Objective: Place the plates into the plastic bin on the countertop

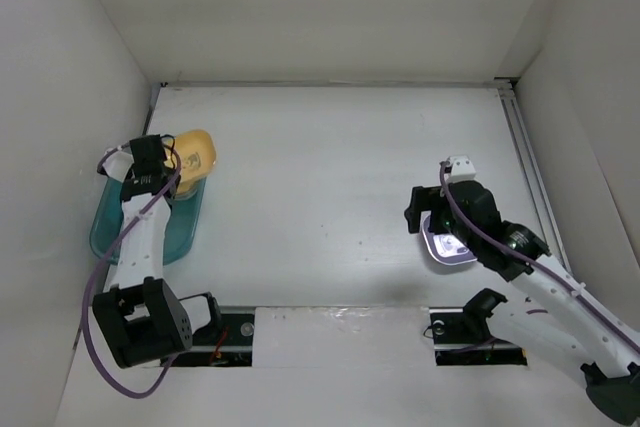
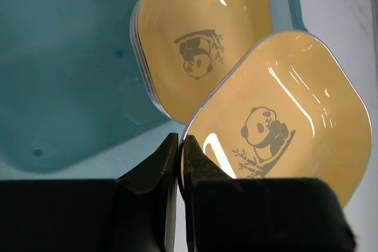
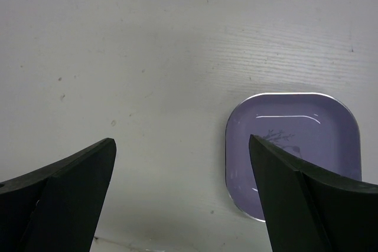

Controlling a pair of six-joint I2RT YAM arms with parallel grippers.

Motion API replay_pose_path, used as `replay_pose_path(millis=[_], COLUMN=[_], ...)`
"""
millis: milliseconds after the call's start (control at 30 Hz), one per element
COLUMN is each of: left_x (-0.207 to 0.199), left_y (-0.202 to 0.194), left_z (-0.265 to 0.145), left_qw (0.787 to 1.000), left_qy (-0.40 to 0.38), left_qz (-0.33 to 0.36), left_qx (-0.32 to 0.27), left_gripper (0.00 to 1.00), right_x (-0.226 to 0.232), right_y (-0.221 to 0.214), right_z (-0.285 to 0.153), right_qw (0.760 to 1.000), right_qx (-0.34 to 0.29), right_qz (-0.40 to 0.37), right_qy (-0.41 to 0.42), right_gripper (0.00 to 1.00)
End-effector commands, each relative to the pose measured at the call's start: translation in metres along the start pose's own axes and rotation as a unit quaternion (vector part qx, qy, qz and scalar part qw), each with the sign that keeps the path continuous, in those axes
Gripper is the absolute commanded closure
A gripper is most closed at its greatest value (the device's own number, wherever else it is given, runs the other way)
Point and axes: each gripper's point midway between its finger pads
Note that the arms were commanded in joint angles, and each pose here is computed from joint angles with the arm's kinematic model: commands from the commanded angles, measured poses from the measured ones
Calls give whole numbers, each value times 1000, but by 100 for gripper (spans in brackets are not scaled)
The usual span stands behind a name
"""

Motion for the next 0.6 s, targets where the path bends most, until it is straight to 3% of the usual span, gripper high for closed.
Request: replay_pose_path(millis=[0, 167, 300, 567], left_x=[-9, -3, 11, 33], left_y=[30, 43, 44, 60], left_z=[-5, 8, 15, 3], left_qw=[995, 993, 987, 955], left_qy=[-9, 43, 101, 144], left_qz=[-77, -82, -95, -215], left_qx=[-63, -78, -80, -144], left_gripper=[100, 100, 100, 100], right_x=[5, 3, -19, -26], right_y=[4, -8, -21, -30], right_z=[7, 15, 17, 24], right_qw=[1000, 1000, 998, 996], right_qx=[-13, 0, -3, 0], right_qz=[10, 18, 56, 62], right_qy=[9, 7, -43, -59], right_gripper=[0, 0, 0, 0])
Point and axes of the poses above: each gripper's point midway between its finger pads, its own z axis out along the fingers, its own x axis along the line the jaws close on, y = z × x, and after that the axes turned 13 degrees about z, right-handed
